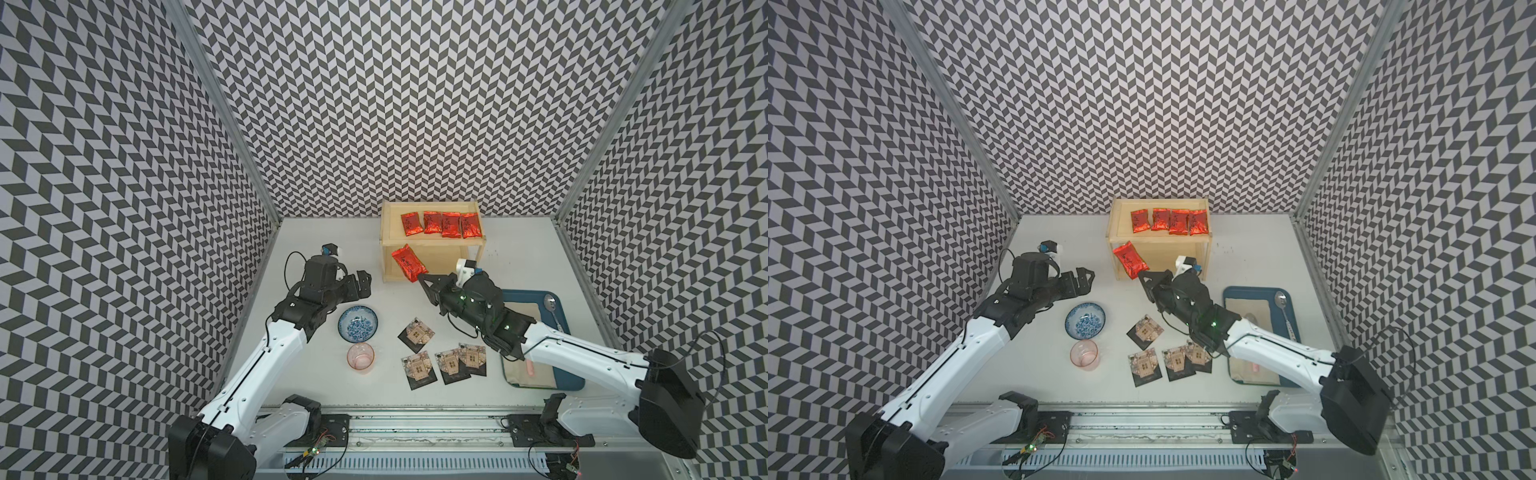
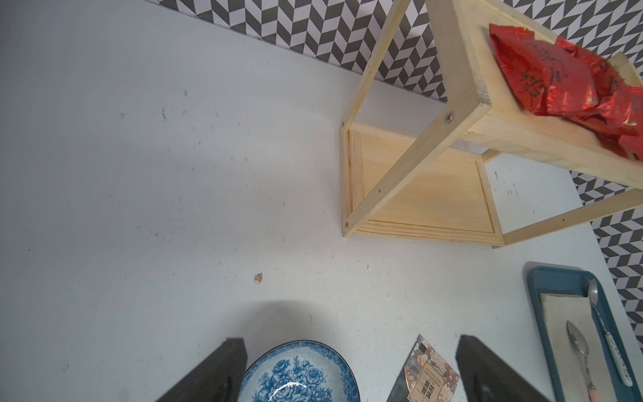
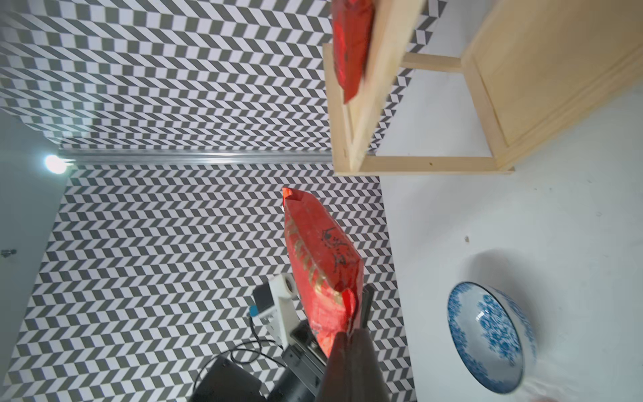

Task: Place the tea bags on the shelf by color
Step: Place the tea bag on the shelf.

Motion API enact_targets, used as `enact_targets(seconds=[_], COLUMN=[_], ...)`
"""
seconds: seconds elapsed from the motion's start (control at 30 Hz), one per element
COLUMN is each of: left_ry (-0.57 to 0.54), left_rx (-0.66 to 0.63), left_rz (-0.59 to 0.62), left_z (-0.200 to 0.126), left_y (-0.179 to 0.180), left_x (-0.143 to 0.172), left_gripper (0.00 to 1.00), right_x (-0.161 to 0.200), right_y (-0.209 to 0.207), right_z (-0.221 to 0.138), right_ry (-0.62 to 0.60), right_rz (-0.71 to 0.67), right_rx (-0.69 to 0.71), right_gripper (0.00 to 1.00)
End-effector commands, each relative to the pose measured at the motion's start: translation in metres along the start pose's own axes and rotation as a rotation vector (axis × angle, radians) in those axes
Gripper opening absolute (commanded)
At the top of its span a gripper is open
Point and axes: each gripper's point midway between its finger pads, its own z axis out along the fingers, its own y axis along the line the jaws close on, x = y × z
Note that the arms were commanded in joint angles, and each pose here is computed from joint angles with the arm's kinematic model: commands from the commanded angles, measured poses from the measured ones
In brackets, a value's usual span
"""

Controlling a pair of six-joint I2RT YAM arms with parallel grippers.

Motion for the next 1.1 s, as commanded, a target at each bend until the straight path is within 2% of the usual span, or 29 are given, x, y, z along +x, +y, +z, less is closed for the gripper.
enact_targets(seconds=[0.0,0.3,0.57,1.07], left_ry=[-0.019,-0.022,-0.020,-0.017], left_rx=[-0.009,0.009,0.004,0.006], left_rz=[-0.009,-0.009,-0.010,-0.010], left_z=[-0.004,-0.004,-0.005,-0.005], left_y=[0.003,0.000,0.000,0.000], left_x=[-0.002,-0.003,-0.003,-0.002], left_gripper=[0.99,0.99,0.99,0.99], right_x=[-0.008,-0.034,-0.050,-0.063], right_y=[0.008,0.027,0.026,0.018], right_z=[0.024,0.071,0.103,0.137], right_ry=[-0.066,-0.215,-0.244,-0.287], right_rz=[-0.022,0.009,0.042,0.056], right_rx=[0.039,0.032,0.023,0.037], right_gripper=[0.00,0.00,0.00,0.00])
